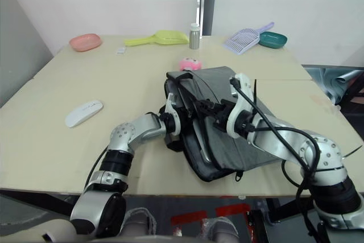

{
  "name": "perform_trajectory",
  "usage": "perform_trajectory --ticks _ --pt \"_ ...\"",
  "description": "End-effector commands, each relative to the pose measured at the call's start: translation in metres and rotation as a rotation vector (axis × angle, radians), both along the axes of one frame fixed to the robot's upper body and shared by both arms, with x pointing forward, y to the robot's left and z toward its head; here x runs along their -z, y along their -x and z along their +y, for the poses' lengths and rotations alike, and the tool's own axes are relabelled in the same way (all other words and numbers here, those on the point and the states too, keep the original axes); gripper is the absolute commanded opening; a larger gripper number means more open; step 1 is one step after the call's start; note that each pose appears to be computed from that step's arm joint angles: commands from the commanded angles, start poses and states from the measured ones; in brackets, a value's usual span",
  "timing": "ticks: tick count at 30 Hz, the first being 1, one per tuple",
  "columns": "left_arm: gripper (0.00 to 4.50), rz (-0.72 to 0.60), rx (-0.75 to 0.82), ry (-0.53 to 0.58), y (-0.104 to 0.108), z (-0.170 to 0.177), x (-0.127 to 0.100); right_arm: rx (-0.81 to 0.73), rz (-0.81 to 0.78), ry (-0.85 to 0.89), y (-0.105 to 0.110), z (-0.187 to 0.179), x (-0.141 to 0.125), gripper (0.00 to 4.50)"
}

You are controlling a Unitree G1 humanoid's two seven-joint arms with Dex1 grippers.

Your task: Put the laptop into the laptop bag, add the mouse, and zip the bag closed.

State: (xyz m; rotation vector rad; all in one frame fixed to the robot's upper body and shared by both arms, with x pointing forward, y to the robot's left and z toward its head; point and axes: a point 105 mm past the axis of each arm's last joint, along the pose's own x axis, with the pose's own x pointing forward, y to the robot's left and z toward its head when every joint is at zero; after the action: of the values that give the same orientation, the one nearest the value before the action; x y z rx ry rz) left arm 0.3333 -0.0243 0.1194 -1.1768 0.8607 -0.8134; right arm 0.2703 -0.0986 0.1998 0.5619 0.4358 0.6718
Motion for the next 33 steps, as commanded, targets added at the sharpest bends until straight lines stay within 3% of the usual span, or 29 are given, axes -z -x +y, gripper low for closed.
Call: perform_trajectory --ticks 1,3,5,13,22,33 --pt "0.57 -0.147 0.071 0.095 0.007 -0.009 -0.044 -0.030 -0.058 -0.027 0.007 0.005 -0.016 0.03" --pt "0.57 -0.154 0.085 0.082 0.009 -0.007 -0.043 -0.028 -0.058 -0.027 0.006 0.005 -0.015 0.03" --pt "1.60 -0.169 0.096 0.065 0.011 -0.006 -0.042 -0.026 -0.058 -0.026 0.006 0.004 -0.015 0.00" --pt "4.41 -0.230 0.110 -0.007 0.011 0.012 -0.044 -0.018 -0.062 -0.012 0.003 -0.001 -0.015 0.00" --pt "4.47 -0.319 0.214 -0.131 0.023 0.057 -0.050 -0.008 -0.069 0.008 -0.002 -0.009 -0.013 0.00" --pt "4.47 -0.531 0.291 -0.227 0.047 0.125 -0.095 0.016 -0.070 0.043 -0.015 -0.030 -0.006 0.00"
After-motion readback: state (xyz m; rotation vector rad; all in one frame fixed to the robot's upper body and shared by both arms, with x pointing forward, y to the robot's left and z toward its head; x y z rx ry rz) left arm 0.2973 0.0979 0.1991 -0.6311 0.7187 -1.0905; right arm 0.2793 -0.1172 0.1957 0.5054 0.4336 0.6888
